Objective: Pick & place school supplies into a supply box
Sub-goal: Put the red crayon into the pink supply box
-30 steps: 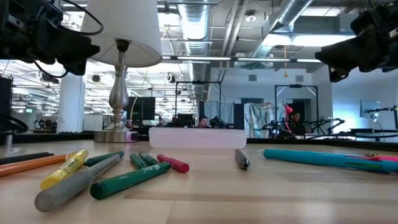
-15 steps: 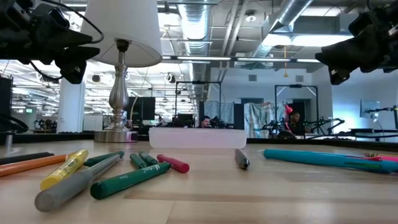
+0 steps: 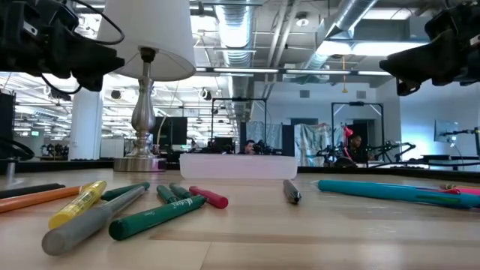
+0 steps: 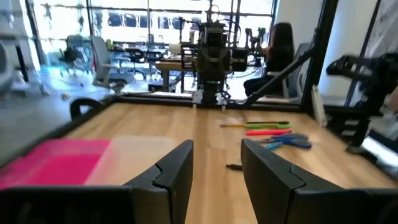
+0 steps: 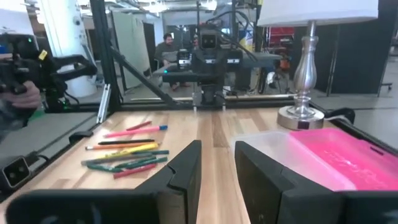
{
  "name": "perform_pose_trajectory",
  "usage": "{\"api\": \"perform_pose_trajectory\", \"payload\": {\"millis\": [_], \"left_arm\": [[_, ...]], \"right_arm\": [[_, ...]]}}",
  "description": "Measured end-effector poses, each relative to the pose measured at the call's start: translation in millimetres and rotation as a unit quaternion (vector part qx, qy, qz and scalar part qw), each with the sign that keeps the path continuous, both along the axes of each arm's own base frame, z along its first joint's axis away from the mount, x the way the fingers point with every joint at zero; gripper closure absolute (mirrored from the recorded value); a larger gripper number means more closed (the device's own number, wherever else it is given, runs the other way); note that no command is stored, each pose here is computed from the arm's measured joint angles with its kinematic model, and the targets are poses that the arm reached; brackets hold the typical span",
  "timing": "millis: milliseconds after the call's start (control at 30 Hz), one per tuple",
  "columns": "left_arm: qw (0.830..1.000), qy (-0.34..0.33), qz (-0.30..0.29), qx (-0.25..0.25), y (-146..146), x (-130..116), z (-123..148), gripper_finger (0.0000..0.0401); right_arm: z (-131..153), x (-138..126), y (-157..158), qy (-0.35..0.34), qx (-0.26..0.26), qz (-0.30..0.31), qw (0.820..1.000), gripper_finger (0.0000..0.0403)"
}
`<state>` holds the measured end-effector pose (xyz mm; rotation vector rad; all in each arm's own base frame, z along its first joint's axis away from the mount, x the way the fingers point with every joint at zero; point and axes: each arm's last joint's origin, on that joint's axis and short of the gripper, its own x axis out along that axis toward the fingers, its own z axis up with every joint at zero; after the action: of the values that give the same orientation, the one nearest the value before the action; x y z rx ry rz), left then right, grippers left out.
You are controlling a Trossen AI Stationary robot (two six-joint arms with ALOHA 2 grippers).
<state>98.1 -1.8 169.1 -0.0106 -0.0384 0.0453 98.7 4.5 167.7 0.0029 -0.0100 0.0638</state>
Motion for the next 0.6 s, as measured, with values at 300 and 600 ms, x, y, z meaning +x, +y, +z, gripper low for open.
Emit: {"api": "perform_pose_trajectory", "payload": {"millis": [300, 600], "left_arm": [[1.000, -0.007, 0.003, 0.023, 0.1, -0.1, 1.5, 0.0273], [1.000, 0.012, -0.002, 0.006, -0.2, 1.6, -2.0, 0.0273]], "right_arm": [[4.8, -0.6, 5.1, -0.025, 0.002, 0.026, 0.999, 0.0310], [8.1, -1.0, 6.7, -0.045, -0.041, 0.032, 0.998, 0.0310]]}}
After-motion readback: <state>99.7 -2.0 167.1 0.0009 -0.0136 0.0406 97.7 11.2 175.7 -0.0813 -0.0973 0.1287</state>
